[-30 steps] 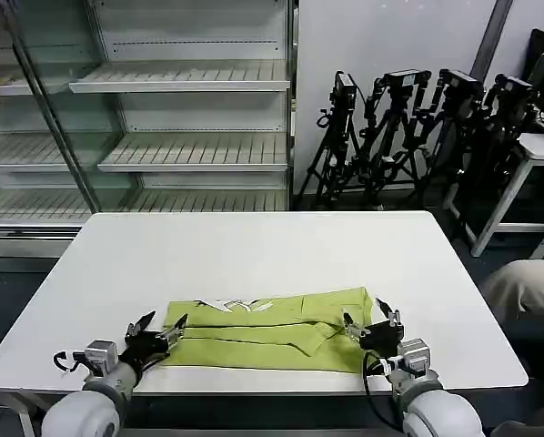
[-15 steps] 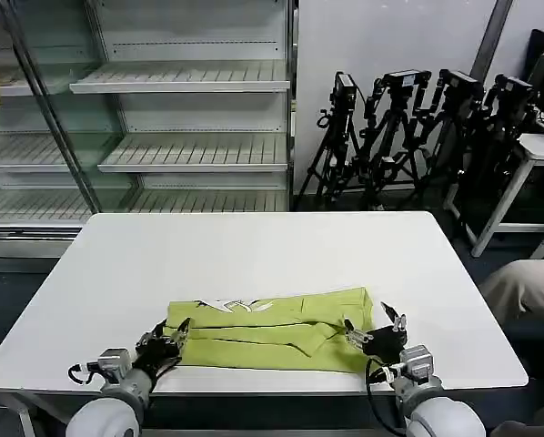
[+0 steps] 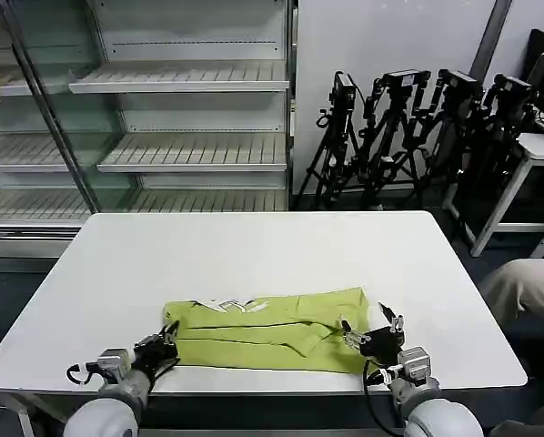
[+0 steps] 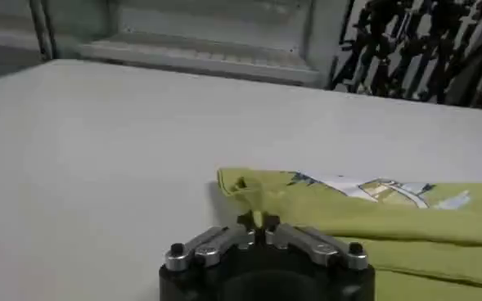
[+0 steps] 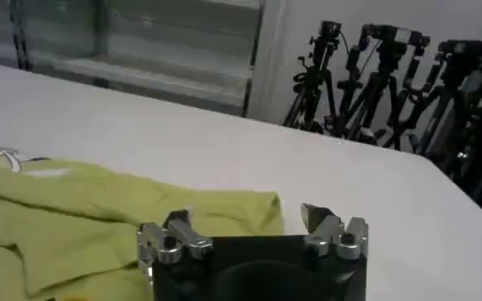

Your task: Fold and organize the clothes.

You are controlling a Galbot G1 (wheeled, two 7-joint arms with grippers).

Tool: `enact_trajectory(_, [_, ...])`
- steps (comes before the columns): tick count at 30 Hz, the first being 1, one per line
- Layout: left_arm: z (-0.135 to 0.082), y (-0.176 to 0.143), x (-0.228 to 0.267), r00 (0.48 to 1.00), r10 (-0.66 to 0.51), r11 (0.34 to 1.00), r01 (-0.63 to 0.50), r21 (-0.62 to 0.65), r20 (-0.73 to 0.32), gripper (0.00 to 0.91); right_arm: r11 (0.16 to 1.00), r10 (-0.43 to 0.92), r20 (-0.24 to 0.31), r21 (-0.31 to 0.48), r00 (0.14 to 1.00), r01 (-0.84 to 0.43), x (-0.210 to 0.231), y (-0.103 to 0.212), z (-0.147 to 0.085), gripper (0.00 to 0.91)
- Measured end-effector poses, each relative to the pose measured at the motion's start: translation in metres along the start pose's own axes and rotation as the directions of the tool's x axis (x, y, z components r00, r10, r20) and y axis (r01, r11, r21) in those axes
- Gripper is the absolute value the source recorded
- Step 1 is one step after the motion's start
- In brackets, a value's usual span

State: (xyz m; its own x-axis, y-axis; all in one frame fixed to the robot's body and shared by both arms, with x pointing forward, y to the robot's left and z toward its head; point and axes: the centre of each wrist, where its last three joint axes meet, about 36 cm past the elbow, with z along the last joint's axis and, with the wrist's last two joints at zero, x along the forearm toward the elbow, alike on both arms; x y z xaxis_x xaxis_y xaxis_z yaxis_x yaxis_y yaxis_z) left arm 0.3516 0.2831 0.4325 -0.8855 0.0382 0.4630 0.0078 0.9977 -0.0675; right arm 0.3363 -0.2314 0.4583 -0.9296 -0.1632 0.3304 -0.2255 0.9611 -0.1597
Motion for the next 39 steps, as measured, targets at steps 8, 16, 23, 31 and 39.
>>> enact_trajectory(8, [-0.033,0.069,0.004,0.99,-0.131,0.977,0.139,-0.16,0.06,0.01,1.0,0.001,0.015,-0.002,1.0,-0.001,-0.004,-0.001,-0.002,0.907])
enact_trajectory(16, [-0.075,0.136,0.033,0.97,-0.209,0.934,0.237,-0.269,0.126,0.01,1.0,0.003,0.02,-0.006,1.0,-0.003,-0.007,-0.001,-0.001,0.907])
enact_trajectory(23, [-0.092,0.109,0.052,0.979,-0.089,0.956,0.136,-0.26,0.186,0.01,1.0,0.012,0.019,0.001,1.0,-0.012,-0.006,-0.001,0.002,0.907])
enact_trajectory(31, [-0.066,0.031,0.044,0.98,0.102,0.976,-0.065,-0.209,0.171,0.01,0.999,0.032,0.026,0.014,0.999,-0.032,-0.001,-0.006,0.002,0.907])
enact_trajectory(39, [-0.041,-0.033,0.034,0.961,0.239,0.961,-0.213,-0.179,0.14,0.01,0.999,0.043,0.026,0.014,0.999,-0.044,0.003,-0.006,0.006,0.907])
